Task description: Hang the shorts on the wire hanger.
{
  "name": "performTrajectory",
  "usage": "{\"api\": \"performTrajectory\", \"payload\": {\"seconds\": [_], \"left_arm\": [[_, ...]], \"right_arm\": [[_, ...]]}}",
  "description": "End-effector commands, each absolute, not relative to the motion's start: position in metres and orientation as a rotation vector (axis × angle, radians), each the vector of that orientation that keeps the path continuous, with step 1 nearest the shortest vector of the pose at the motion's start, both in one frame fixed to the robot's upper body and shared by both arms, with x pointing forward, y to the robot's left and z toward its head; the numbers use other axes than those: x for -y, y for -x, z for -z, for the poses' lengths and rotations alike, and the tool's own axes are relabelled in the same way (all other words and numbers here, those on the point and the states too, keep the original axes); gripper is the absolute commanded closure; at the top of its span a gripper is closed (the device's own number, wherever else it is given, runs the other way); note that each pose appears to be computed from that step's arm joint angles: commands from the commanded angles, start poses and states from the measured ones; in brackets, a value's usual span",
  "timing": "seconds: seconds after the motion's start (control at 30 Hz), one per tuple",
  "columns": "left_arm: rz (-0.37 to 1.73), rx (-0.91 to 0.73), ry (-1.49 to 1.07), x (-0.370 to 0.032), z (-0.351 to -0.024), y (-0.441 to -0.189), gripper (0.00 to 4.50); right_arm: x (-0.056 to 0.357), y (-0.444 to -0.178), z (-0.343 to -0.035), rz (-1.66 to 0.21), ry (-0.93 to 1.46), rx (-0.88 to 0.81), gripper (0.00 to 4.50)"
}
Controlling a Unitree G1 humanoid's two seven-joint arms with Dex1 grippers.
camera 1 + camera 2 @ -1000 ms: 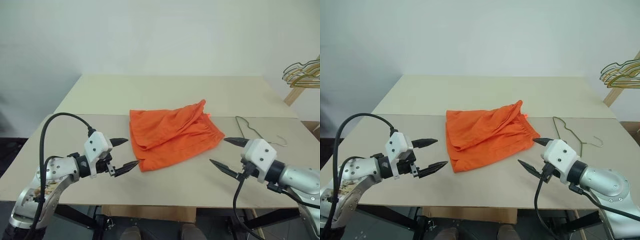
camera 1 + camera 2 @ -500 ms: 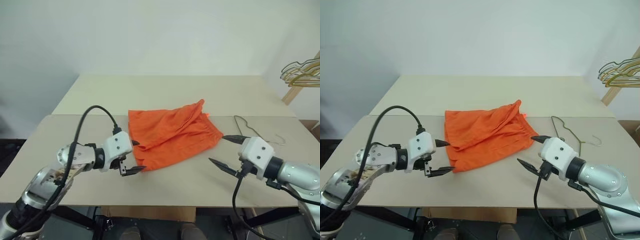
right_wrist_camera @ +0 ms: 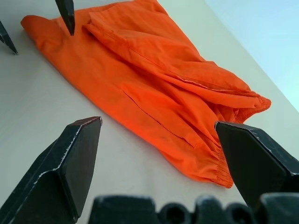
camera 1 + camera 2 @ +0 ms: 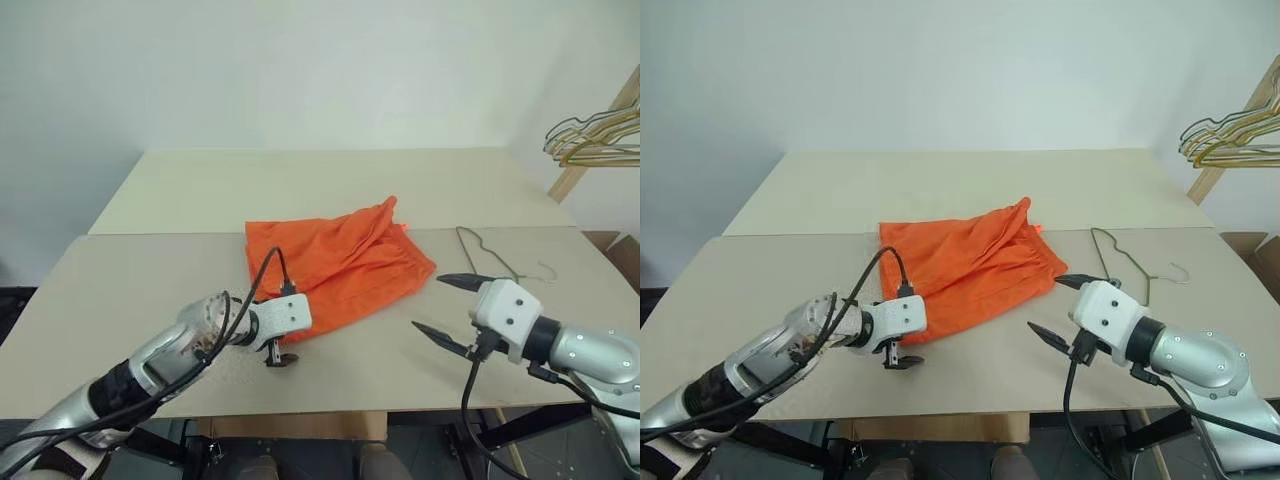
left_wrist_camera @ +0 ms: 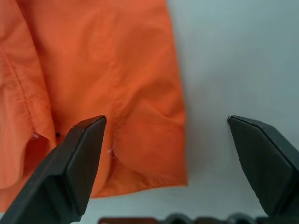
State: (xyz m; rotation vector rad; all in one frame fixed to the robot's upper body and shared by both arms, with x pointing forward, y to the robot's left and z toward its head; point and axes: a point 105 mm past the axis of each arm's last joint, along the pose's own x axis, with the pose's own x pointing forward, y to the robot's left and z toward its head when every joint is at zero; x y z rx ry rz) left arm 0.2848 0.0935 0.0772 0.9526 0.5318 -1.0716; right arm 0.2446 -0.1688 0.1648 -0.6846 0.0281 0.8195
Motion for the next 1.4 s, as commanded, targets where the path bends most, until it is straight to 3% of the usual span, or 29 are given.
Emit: {"api": "performTrajectory", "payload": {"seconds": [0.03, 0.43, 0.6, 0.8, 1.1, 1.2, 1.4], "left_arm": [[1.015, -0.542, -1.039, -0.099, -0.064, -0.293, 0.56], [0.884, -0.573, -1.1, -0.134, -0.069, -0.319, 4.44], [0.925, -0.499, -0.989, -0.128, -0.098, -0.325, 4.44], [0.941, -0.467, -0.98, -0.146, -0.135, -0.326, 4.44], [0.883, -0.463, -0.968, -0.168, -0.154, -0.317, 4.44], [0.87, -0.467, -0.963, -0.172, -0.156, -0.314, 4.5], [0.841, -0.48, -0.955, -0.18, -0.157, -0.312, 4.5]], "right_arm": [[0.161, -0.241, -0.176, -0.826, 0.705, 0.03, 0.0], [0.155, -0.242, -0.175, -0.879, 0.706, 0.033, 0.0], [0.158, -0.262, -0.154, -0.915, 0.842, -0.029, 0.0], [0.164, -0.31, -0.117, -0.868, 1.164, -0.049, 0.0], [0.161, -0.355, -0.088, -0.848, 1.366, -0.005, 0.0], [0.155, -0.363, -0.08, -0.862, 1.387, 0.014, 0.63], [0.153, -0.367, -0.071, -0.896, 1.369, 0.024, 2.71]]}}
